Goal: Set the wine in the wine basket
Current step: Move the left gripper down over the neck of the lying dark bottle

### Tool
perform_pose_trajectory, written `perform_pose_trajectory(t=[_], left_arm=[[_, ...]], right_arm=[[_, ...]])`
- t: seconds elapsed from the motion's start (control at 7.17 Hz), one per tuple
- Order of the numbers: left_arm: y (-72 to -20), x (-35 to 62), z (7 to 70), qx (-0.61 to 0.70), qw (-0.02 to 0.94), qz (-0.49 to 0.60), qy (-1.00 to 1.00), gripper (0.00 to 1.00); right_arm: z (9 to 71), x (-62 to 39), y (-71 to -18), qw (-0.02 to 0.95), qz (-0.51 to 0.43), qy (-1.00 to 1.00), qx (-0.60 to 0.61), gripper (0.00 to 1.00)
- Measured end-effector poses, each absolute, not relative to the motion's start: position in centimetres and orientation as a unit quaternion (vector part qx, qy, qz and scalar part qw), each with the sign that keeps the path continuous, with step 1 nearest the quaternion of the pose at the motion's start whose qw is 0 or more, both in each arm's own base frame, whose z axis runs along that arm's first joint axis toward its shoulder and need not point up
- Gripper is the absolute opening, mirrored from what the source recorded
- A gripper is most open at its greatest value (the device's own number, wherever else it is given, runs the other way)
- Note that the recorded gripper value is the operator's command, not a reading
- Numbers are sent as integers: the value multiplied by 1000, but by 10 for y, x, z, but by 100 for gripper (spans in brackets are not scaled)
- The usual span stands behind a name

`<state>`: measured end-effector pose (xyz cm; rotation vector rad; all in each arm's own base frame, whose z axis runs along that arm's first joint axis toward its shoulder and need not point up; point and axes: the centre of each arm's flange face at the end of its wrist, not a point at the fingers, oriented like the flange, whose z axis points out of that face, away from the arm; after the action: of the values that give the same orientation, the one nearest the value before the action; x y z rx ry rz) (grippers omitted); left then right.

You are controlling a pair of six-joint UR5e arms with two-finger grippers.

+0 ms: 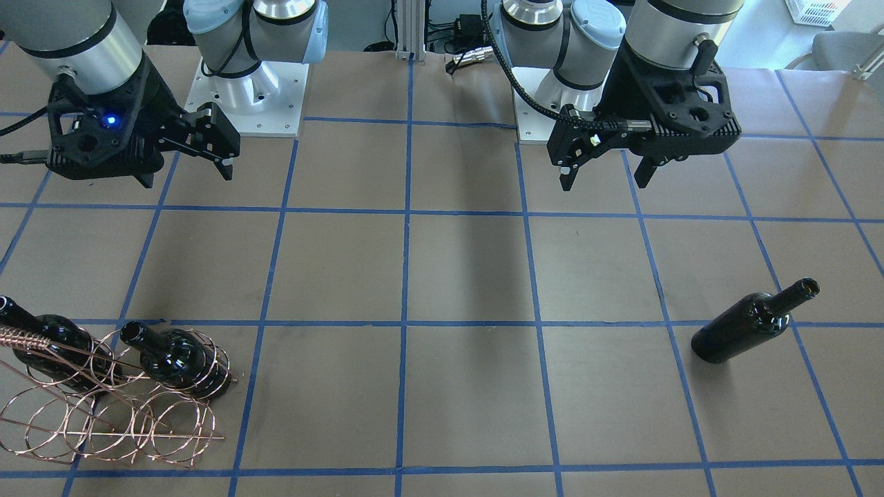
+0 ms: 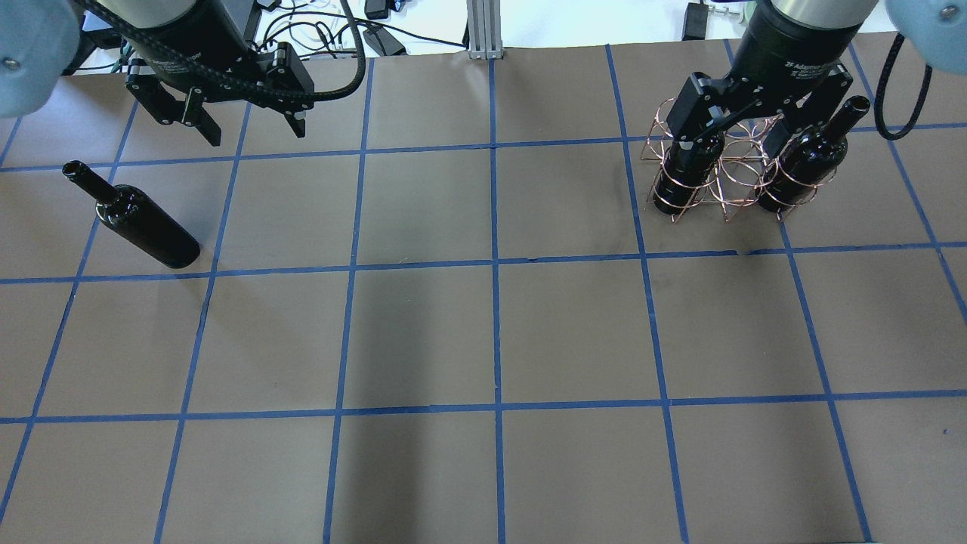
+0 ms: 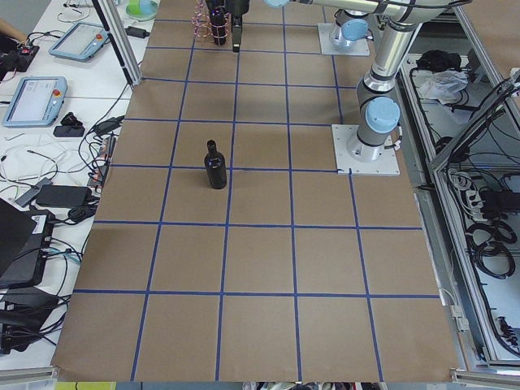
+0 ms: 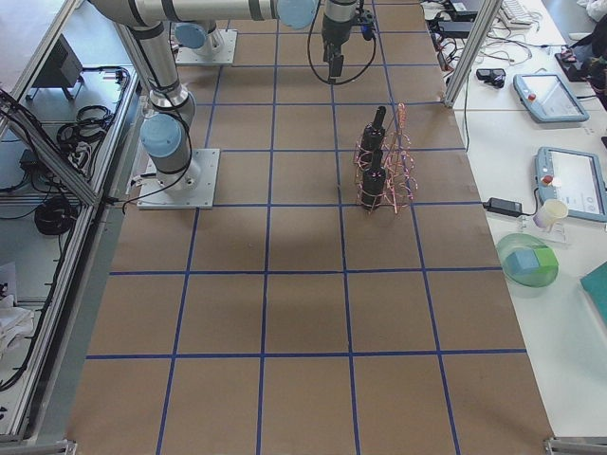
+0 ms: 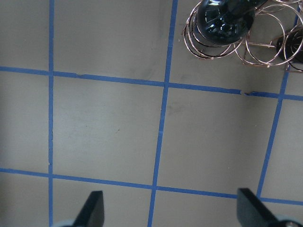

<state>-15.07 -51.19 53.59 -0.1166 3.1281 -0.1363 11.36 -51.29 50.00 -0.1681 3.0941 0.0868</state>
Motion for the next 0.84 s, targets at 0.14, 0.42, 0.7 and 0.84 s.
perform_pose_trajectory(t=[0.14,0.42,0.7,0.84], left_arm=[[-512,-150,536,-37,4,-43,998,98],[-509,-149,536,-31,6,-42,999,100],[-505,-141,526,-6,8,-34,999,100],[-509,-123,525,11,6,-33,999,99]], right_arm=[[500,114,-513,20,26,998,-54,100],[499,113,-514,20,27,998,-54,100],[499,113,-514,20,27,998,-54,100],[498,114,-514,21,27,998,-54,100]])
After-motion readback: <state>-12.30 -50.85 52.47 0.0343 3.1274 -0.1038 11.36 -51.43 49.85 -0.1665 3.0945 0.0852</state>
